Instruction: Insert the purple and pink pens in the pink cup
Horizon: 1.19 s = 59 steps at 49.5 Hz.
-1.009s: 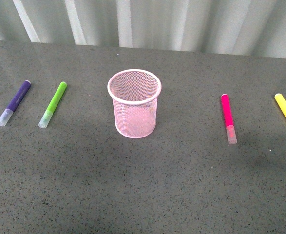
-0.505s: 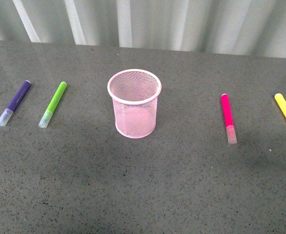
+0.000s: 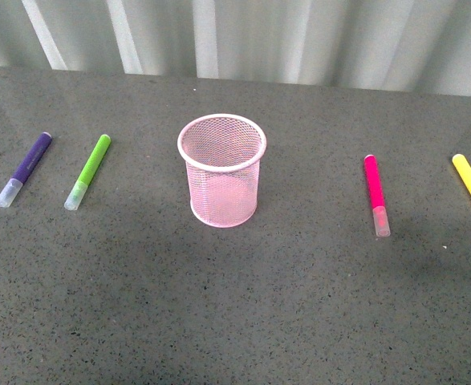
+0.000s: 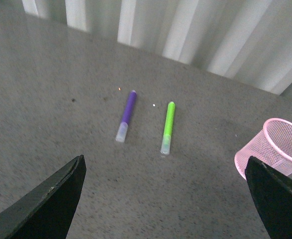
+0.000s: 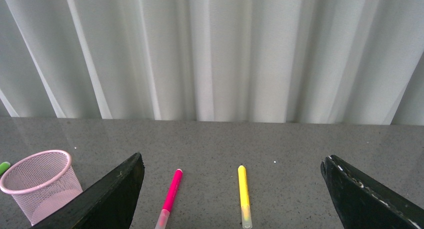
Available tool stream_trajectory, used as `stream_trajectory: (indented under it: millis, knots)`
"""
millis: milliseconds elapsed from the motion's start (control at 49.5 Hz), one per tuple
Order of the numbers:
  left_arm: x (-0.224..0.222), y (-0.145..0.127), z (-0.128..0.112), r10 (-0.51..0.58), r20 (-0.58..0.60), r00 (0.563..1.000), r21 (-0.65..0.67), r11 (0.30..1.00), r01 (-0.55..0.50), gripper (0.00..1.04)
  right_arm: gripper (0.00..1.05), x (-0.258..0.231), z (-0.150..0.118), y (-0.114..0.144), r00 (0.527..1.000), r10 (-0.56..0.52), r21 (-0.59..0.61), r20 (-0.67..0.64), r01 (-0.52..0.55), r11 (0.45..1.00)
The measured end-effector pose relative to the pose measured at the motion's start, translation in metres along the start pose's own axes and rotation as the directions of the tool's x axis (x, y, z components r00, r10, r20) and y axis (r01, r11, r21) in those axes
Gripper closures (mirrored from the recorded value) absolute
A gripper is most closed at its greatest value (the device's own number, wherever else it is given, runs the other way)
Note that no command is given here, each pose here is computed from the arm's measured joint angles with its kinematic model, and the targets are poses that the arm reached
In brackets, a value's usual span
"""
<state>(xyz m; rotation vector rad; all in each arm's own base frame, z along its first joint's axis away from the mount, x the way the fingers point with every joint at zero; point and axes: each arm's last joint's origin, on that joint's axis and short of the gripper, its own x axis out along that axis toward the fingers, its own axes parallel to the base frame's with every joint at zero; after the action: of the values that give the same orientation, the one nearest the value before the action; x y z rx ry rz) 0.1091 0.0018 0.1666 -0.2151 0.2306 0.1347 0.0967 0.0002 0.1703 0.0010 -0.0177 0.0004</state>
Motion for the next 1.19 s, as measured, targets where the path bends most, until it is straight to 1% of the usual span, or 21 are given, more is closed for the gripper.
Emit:
stream_trajectory:
  millis: [61,121,202,222,262,323,404,464,605,727,787,868,1191]
  knots:
    - [0.010,-0.001,0.005,-0.026,-0.023,0.999,-0.044,0.999,0.025,0.07,0.07,0.000,0.000,0.000,1.000,0.001,0.000,0.000,-0.001,1.000]
    - [0.021,-0.002,0.014,-0.068,-0.017,0.998,-0.062,0.996,0.067,0.07,0.07,0.000,0.000,0.000,1.000,0.000,0.000,0.000,0.000,1.000]
    - [0.057,-0.005,0.043,-0.199,0.001,0.980,-0.073,0.977,0.198,0.07,0.07,0.000,0.000,0.000,1.000,0.000,0.000,0.000,0.000,1.000]
    - [0.069,-0.005,0.051,-0.214,0.004,0.977,-0.064,0.975,0.214,0.07,0.07,0.000,0.000,0.000,1.000,0.000,0.000,0.000,0.000,1.000]
    - [0.088,-0.004,0.058,-0.220,-0.004,0.975,-0.043,0.975,0.220,0.07,0.07,0.000,0.000,0.000,1.000,0.000,0.000,0.000,0.000,1.000]
    - [0.118,-0.002,0.061,-0.217,-0.062,0.974,-0.013,0.976,0.216,0.07,0.07,0.000,0.000,0.000,1.000,0.000,0.000,0.000,0.000,1.000]
    - [0.165,0.003,0.057,-0.214,-0.189,0.958,0.041,0.973,0.226,0.07,0.07,0.000,0.000,0.000,1.000,0.000,0.000,0.000,0.000,1.000]
    - [0.196,0.005,0.054,-0.207,-0.264,0.942,0.076,0.969,0.234,0.07,0.07,0.000,0.000,0.000,1.000,0.000,0.000,0.000,0.000,1.000]
    - [0.238,0.003,0.058,-0.198,-0.318,0.927,0.156,0.954,0.257,0.07,0.07,0.000,0.000,0.000,1.000,0.000,0.000,0.000,0.000,1.000]
    - [0.259,0.003,0.055,-0.157,-0.364,0.918,0.214,0.945,0.247,0.07,0.07,0.000,0.000,0.000,1.000,0.000,0.000,0.000,0.000,1.000]
    - [0.274,0.006,0.047,-0.131,-0.411,0.902,0.243,0.938,0.247,0.07,0.07,0.000,0.000,0.000,1.000,0.000,0.000,0.000,0.000,1.000]
    - [0.287,0.009,0.037,-0.116,-0.443,0.889,0.260,0.932,0.252,0.07,0.07,0.000,0.000,0.000,1.000,0.000,0.000,0.000,0.000,1.000]
    - [0.312,0.017,0.011,-0.073,-0.494,0.866,0.340,0.901,0.270,0.07,0.07,0.000,0.000,0.000,1.000,0.000,0.000,0.000,0.000,1.000]
